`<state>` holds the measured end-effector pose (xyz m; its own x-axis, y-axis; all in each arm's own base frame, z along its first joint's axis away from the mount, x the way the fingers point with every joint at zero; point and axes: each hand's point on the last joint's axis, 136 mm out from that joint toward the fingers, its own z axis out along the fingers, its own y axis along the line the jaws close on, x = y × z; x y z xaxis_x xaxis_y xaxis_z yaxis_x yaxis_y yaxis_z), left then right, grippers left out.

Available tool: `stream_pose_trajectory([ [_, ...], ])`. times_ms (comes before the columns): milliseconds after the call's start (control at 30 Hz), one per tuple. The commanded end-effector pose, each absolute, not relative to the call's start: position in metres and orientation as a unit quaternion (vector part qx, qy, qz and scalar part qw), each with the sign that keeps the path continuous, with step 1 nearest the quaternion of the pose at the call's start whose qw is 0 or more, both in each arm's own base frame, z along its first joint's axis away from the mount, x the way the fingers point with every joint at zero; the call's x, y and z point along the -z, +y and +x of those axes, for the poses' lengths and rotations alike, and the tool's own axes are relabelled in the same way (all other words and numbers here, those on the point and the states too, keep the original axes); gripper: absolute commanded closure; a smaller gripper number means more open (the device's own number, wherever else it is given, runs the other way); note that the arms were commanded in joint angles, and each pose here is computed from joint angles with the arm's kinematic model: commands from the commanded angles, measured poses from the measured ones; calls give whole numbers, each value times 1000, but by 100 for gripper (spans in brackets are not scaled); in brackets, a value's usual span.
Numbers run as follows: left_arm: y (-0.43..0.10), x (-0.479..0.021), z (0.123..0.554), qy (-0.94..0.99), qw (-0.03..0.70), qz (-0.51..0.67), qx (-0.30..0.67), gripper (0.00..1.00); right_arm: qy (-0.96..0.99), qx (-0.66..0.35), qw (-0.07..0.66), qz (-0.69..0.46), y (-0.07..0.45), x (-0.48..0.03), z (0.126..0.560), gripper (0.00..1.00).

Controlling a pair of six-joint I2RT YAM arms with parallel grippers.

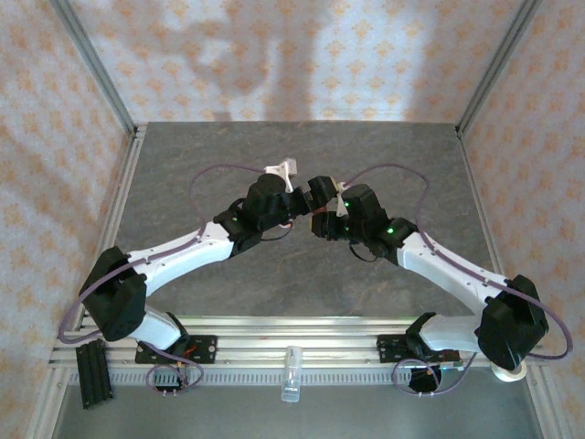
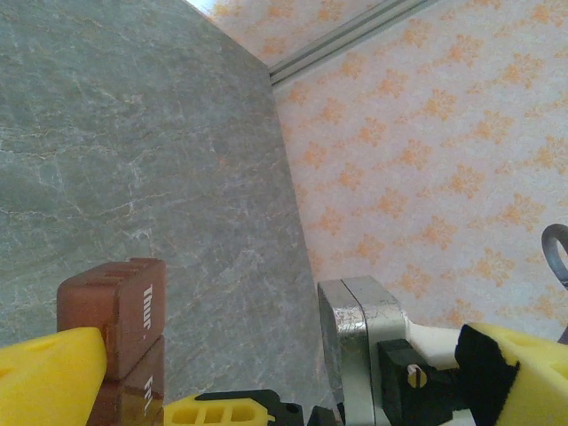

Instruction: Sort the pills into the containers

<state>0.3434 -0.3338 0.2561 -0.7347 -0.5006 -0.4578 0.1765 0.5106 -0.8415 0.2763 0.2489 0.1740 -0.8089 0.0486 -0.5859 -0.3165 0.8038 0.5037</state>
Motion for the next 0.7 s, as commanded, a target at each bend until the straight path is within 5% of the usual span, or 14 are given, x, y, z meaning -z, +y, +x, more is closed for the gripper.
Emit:
stream_pose_trajectory([
  [0,-353,-285,340,766,352,-88,531,0,891,-322,310,-85,255,-183,275,71],
  [467,-361,-320,334,707,343,-108,609,0,893,-320,306,-78,256,-176,277,71],
  [667,-337,-320,333,722,382,-111,567,0,895,-316,306,-77,254,-175,276,71],
])
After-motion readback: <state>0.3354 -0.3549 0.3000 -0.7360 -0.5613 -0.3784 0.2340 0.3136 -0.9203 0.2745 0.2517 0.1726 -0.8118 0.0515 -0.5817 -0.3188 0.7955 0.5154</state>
